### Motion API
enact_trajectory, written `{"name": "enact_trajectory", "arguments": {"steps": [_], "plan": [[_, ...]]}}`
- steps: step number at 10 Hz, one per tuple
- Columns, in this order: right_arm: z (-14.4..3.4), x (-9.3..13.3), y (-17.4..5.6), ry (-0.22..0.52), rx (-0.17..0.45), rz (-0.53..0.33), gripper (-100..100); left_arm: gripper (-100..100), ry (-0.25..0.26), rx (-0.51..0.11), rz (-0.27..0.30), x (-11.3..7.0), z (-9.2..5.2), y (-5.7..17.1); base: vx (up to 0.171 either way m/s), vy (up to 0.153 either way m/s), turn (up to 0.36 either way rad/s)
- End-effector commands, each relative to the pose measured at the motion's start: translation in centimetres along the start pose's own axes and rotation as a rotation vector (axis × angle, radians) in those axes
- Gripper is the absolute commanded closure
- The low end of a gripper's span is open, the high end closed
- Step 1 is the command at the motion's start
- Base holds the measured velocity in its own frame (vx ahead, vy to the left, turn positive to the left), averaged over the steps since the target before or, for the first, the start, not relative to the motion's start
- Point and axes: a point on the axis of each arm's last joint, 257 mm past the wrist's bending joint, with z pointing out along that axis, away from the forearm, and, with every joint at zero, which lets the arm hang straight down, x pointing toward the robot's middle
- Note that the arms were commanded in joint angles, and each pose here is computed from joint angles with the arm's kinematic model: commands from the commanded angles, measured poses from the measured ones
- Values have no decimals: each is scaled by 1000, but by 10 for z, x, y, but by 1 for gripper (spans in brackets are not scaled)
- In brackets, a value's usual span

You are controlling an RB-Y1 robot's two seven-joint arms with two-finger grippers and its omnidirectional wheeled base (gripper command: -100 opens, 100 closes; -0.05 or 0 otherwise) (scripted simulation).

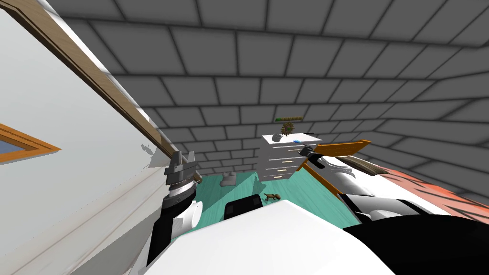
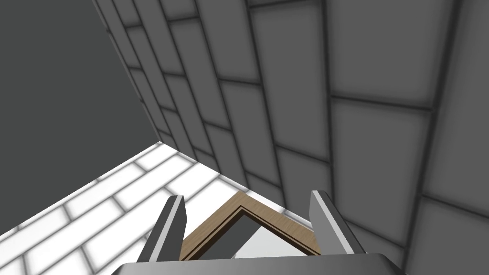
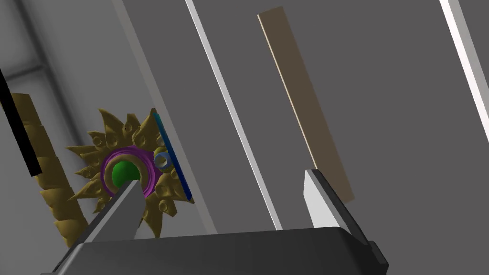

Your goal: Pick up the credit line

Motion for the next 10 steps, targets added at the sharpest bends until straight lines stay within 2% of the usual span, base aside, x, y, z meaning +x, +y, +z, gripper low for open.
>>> {"name": "enact_trajectory", "arguments": {"steps": [1,2,6,8,10], "plan": [[1,13,-7,30,4,-35,-100,0,0,0,0,0,0,0,72,37,9],[1,13,-7,30,4,-35,-100,0,0,0,0,0,0,0,36,11,1],[-2,58,-48,144,30,-206,-100,0,0,0,0,0,0,0,72,37,25],[-2,58,-48,144,30,-206,-100,0,0,0,0,0,0,0,34,26,4],[-4,73,-64,187,36,-268,-100,0,0,0,0,0,0,0,37,21,23]]}}
